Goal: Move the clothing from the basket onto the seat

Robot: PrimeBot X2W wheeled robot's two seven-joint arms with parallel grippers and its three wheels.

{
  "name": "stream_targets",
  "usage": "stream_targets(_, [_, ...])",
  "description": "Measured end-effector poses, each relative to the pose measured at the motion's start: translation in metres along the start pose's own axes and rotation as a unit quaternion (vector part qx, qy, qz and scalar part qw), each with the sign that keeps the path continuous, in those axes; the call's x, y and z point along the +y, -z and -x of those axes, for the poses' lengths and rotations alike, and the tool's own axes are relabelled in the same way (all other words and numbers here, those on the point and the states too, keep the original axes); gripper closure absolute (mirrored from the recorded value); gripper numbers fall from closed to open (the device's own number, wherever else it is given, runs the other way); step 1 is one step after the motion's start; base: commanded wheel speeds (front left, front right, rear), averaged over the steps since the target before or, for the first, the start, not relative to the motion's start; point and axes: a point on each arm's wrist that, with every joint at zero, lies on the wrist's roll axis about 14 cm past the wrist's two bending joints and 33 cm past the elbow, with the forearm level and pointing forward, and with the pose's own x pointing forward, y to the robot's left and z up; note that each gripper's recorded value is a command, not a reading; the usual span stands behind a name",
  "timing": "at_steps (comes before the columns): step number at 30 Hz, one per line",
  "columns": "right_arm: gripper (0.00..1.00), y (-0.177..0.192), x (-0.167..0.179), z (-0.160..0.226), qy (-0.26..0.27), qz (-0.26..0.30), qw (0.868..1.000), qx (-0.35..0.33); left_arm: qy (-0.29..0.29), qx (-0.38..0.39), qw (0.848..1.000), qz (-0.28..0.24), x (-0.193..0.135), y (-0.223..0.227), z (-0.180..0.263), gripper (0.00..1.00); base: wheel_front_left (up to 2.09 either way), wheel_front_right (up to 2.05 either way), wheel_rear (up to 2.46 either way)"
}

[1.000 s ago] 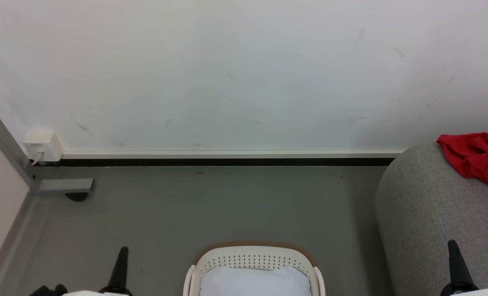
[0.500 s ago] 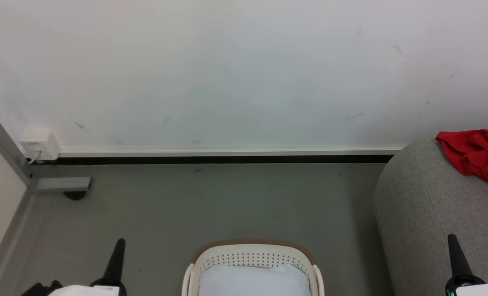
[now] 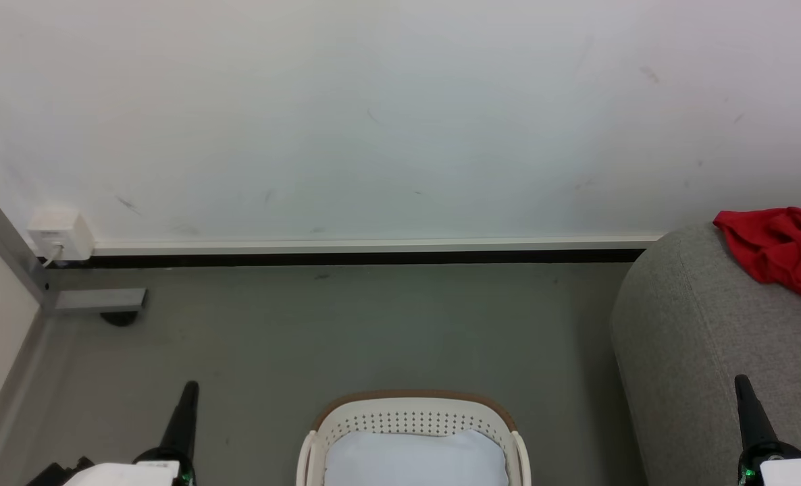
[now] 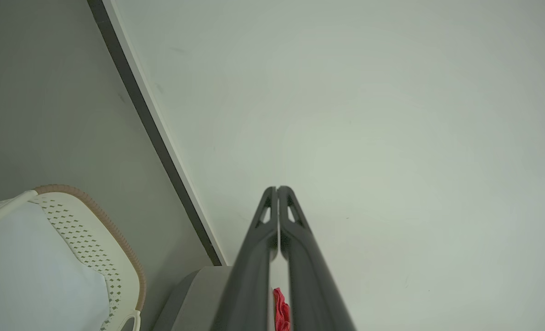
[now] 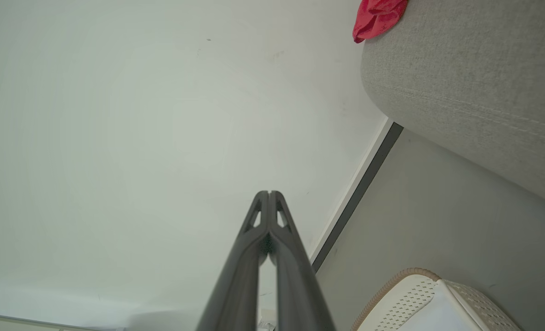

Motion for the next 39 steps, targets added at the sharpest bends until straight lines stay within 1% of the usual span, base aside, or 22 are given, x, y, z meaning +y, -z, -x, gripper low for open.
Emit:
stream_targets(13, [1.0, -0.002, 0.003, -0.003, -0.007, -0.053, 0.999, 0.002, 0.012, 0.002, 0.999, 0.05, -0.006, -0.002, -0.005, 1.0, 0.0, 0.0, 0.0])
stream_targets(29, [1.0, -0.004, 0.009, -0.006, -0.018, -0.11, 0.994, 0.003, 0.027, 0.004, 0.995, 0.098, -0.012, -0.004, -0.011, 1.0, 0.0, 0.0, 0.0])
stream_targets(39, [1.0, -0.004, 0.009, -0.006, -0.019, -0.112, 0.994, 0.003, 0.027, 0.003, 0.995, 0.099, -0.012, -0.004, -0.011, 1.0, 0.0, 0.0, 0.0])
